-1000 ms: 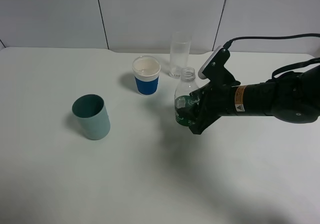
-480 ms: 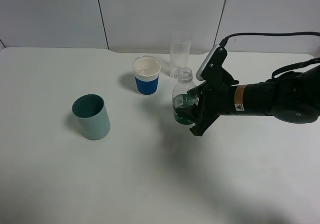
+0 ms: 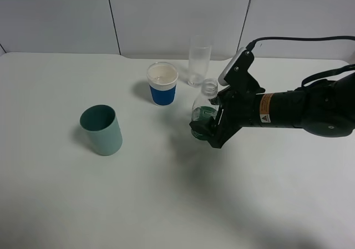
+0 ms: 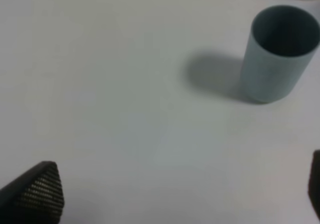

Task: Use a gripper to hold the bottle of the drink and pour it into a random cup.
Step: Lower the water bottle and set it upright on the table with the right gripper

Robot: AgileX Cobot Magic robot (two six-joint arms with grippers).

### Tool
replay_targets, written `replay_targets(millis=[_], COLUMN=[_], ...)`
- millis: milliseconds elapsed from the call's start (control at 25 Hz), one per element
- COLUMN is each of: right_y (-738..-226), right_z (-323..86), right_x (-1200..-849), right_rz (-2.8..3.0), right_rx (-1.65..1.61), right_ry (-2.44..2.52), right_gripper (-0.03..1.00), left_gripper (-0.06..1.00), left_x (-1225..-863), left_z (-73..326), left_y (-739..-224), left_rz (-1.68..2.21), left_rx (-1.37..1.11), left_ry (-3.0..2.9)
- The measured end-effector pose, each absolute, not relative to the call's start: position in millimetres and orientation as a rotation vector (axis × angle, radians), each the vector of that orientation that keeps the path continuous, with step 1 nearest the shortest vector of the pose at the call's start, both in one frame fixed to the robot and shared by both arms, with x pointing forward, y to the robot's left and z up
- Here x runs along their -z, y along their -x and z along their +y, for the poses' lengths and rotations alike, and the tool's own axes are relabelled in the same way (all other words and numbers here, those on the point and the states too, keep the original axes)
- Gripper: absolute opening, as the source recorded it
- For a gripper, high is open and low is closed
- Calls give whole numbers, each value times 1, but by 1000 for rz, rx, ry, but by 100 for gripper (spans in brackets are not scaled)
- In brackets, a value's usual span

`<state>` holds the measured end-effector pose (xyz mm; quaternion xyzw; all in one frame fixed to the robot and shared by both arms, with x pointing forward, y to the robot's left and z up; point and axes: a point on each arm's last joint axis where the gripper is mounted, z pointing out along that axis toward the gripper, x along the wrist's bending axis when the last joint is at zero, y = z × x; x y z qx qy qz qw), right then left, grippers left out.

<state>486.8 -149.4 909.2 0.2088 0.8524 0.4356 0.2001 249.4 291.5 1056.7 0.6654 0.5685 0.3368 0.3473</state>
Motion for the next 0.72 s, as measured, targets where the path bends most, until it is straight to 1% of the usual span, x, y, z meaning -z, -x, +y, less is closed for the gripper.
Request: replay_targets(millis=[200,480,720], right_y=[-487,-484,-471], right_z=[-149,-153,-159], right_x=[-911,-929,-940], right_rz=[2375,2327,2300], right_rx=[-1235,-1267,-1279], right_ry=[-618,-700,-715], right_gripper=[76,77,77], left_gripper=[99,99,99], left_x=[-1057,-1057,-1057], left_z=[292,292,292], left_y=[-249,-249,-249], left_rz=[1474,1474,1474], left_rx=[-873,-873,-873], left_ry=[-1726,-1726,-1726])
